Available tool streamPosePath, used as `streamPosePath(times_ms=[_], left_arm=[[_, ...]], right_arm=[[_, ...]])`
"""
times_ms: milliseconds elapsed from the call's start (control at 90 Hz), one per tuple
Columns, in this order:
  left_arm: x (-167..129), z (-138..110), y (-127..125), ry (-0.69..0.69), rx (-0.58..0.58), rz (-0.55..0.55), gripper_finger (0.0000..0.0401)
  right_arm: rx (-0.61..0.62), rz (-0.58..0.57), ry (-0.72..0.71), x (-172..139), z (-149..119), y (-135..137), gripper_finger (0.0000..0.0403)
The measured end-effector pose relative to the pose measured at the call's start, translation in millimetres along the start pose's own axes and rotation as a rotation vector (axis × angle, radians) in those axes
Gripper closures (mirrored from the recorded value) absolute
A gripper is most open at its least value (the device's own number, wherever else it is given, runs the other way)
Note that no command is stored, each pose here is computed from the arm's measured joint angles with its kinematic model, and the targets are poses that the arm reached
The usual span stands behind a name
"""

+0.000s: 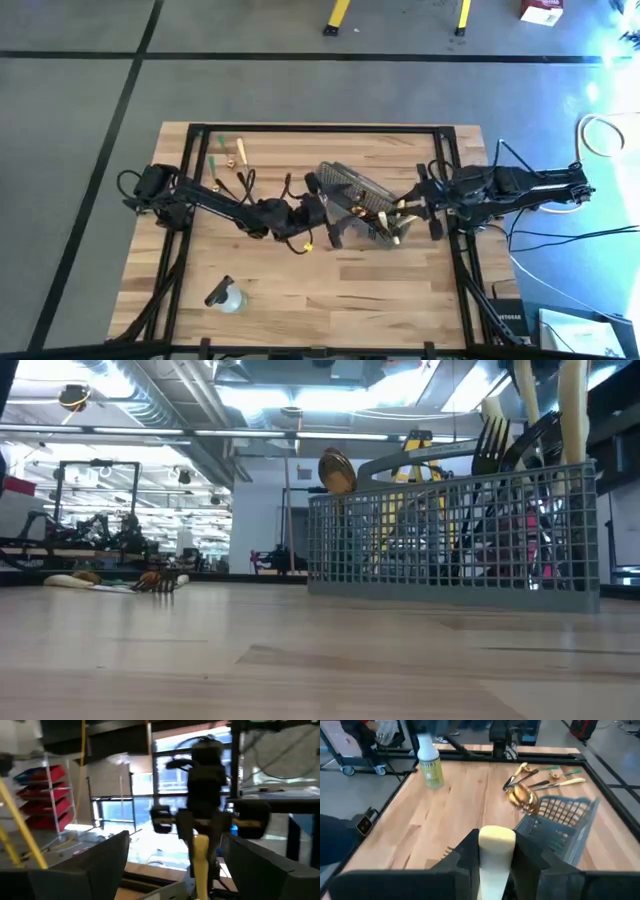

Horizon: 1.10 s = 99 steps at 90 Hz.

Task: Sort silverware
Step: Put the silver knife into the cutlery rack

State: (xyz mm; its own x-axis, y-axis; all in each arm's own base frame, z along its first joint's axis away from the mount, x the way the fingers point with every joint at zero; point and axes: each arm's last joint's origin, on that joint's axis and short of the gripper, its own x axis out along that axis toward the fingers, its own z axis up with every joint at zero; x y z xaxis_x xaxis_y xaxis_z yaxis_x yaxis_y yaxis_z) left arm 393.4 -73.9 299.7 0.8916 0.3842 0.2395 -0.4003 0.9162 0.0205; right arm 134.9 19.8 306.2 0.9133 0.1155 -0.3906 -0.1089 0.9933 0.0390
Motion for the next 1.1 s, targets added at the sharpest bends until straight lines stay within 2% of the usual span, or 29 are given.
streamPosePath(times_ms=[156, 267, 300, 422, 478, 622, 722, 844, 989, 1100], left_arm=[[0, -5, -1, 0.040, 0.007, -0.006, 0.0104], [0, -6, 0, 0.051, 0.013, 0.004, 0.0104], [0, -6, 1, 0.059, 0.017, 0.041, 0.0104], [-2, 0, 11, 0.099, 0.032, 0.286, 0.0104], [-3, 5, 17, 0.102, 0.047, 0.353, 0.0104], [-2, 15, 29, 0.120, 0.067, 0.393, 0.0104], [-3, 21, 38, 0.148, 0.007, 0.408, 0.0104], [-5, 29, 51, 0.179, -0.012, 0.430, 0.0104], [-7, 23, 55, 0.237, 0.009, 0.441, 0.0104], [-11, 25, 60, 0.258, 0.007, 0.527, 0.0104]], right_arm=[[0.002, 0.004, -0.082, 8, -14, -1, 0.0331], [0.016, -0.010, -0.040, 11, -25, -1, 0.0316], [0.027, -0.003, -0.012, 11, -29, -1, 0.0314], [0.078, 0.086, 0.042, 7, -35, 1, 0.0315], [0.105, 0.123, 0.050, 4, -36, 2, 0.0315], [0.099, 0.198, 0.040, 0, -35, 8, 0.0307], [0.070, 0.246, 0.027, -2, -34, 13, 0.0290], [0.030, 0.177, 0.022, -2, -35, 12, 0.0261], [-0.008, 0.151, 0.016, -2, -35, 11, 0.0225], [-0.019, 0.159, -0.021, -2, -32, 12, 0.0204]])
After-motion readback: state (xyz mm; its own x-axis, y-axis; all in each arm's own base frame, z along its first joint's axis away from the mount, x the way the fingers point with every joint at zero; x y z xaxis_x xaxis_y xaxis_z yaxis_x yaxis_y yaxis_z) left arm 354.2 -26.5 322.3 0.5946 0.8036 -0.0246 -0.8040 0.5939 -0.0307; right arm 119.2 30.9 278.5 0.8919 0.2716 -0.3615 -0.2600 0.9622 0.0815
